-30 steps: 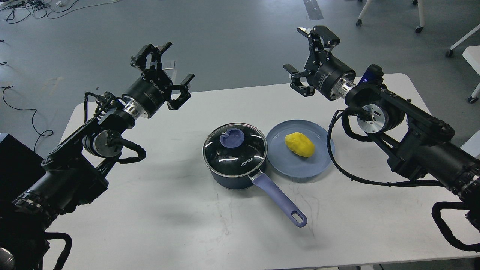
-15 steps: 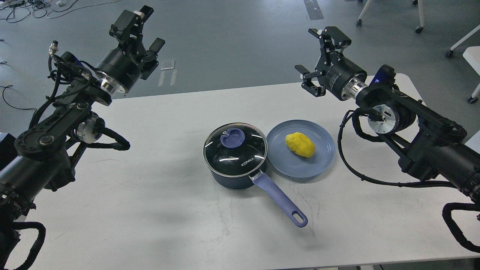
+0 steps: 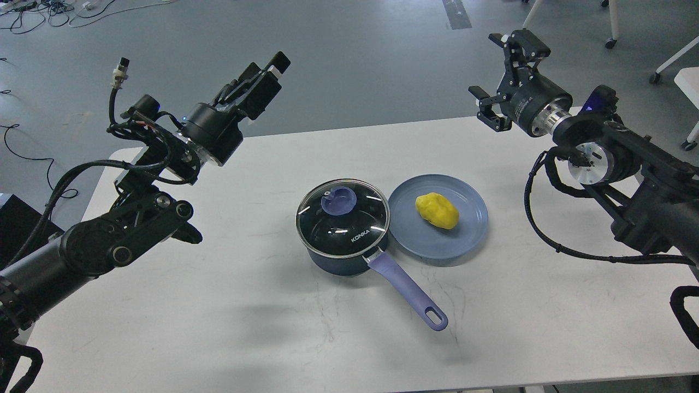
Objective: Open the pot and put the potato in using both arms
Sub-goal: 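Move the left gripper to the purple knob of the glass lid, then close the left gripper on the purple lid knob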
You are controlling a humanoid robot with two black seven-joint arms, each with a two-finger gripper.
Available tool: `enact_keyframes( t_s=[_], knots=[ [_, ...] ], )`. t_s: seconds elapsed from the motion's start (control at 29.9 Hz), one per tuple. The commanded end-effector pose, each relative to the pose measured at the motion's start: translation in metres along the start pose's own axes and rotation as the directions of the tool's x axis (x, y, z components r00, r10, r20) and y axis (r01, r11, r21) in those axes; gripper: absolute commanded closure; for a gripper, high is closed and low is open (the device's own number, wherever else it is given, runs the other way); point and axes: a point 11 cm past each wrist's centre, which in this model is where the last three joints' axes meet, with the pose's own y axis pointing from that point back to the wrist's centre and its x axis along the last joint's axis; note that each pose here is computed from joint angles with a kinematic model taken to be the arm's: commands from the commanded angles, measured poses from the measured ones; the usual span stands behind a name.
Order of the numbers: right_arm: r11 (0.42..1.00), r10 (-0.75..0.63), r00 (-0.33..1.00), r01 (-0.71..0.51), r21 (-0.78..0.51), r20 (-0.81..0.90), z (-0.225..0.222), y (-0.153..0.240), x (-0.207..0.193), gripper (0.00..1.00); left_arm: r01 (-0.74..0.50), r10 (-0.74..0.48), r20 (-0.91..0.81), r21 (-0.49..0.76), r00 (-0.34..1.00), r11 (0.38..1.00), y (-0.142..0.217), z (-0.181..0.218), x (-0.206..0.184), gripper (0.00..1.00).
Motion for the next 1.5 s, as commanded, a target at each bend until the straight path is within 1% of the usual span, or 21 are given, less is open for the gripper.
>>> enact_keyframes(
  t_s=[0.0, 0.1, 0.23, 0.37, 0.5, 0.84, 0.9, 0.94, 1.0, 1.07, 1.47],
  knots=[
    [1.000, 0.023, 1.000, -0.022, 0.006, -0.016, -0.007, 0.001, 0.010, 0.00, 0.125, -0.098, 0.239, -0.102, 0.966, 0.987, 0.010, 0.011, -0.028, 0.02],
    [0.999, 0.049, 0.998, -0.048, 0.006, -0.033, -0.011, 0.006, 0.023, 0.00, 0.248, -0.191, 0.353, -0.124, 0.916, 0.961, 0.021, 0.008, -0.049, 0.02],
    [0.996, 0.085, 0.995, -0.085, 0.002, -0.046, -0.013, 0.015, 0.041, 0.00, 0.305, -0.229, 0.421, -0.121, 0.877, 0.945, 0.026, 0.003, -0.059, 0.02],
    [0.990, 0.143, 0.989, -0.144, -0.012, -0.040, -0.007, 0.025, 0.063, 0.00, 0.453, -0.314, 0.532, -0.153, 0.787, 0.878, 0.048, 0.007, -0.094, 0.02],
    [0.988, 0.155, 0.987, -0.156, -0.010, -0.028, -0.006, 0.028, 0.067, 0.00, 0.464, -0.332, 0.518, -0.146, 0.788, 0.874, 0.055, 0.005, -0.103, 0.02],
    [0.985, 0.167, 0.986, -0.168, -0.034, -0.023, 0.006, 0.034, 0.072, 0.00, 0.429, -0.317, 0.470, -0.152, 0.824, 0.890, 0.049, 0.010, -0.102, 0.03],
    [0.986, 0.165, 0.986, -0.165, -0.036, -0.022, 0.008, 0.034, 0.071, 0.00, 0.431, -0.319, 0.468, -0.153, 0.824, 0.889, 0.049, 0.011, -0.104, 0.04],
    [0.985, 0.165, 0.986, -0.166, -0.041, -0.023, 0.009, 0.034, 0.071, 0.00, 0.433, -0.321, 0.464, -0.155, 0.825, 0.888, 0.049, 0.012, -0.106, 0.07],
    [0.985, 0.165, 0.986, -0.166, -0.044, -0.025, 0.010, 0.034, 0.071, 0.00, 0.432, -0.319, 0.453, -0.170, 0.833, 0.886, 0.047, 0.017, -0.112, 0.07],
    [0.985, 0.165, 0.986, -0.166, -0.047, -0.026, 0.012, 0.034, 0.071, 0.00, 0.431, -0.318, 0.443, -0.181, 0.838, 0.884, 0.045, 0.022, -0.118, 0.07],
    [0.984, 0.166, 0.986, -0.168, -0.052, -0.032, 0.012, 0.035, 0.072, 0.00, 0.433, -0.322, 0.440, -0.178, 0.838, 0.884, 0.047, 0.021, -0.120, 0.07]
  ],
)
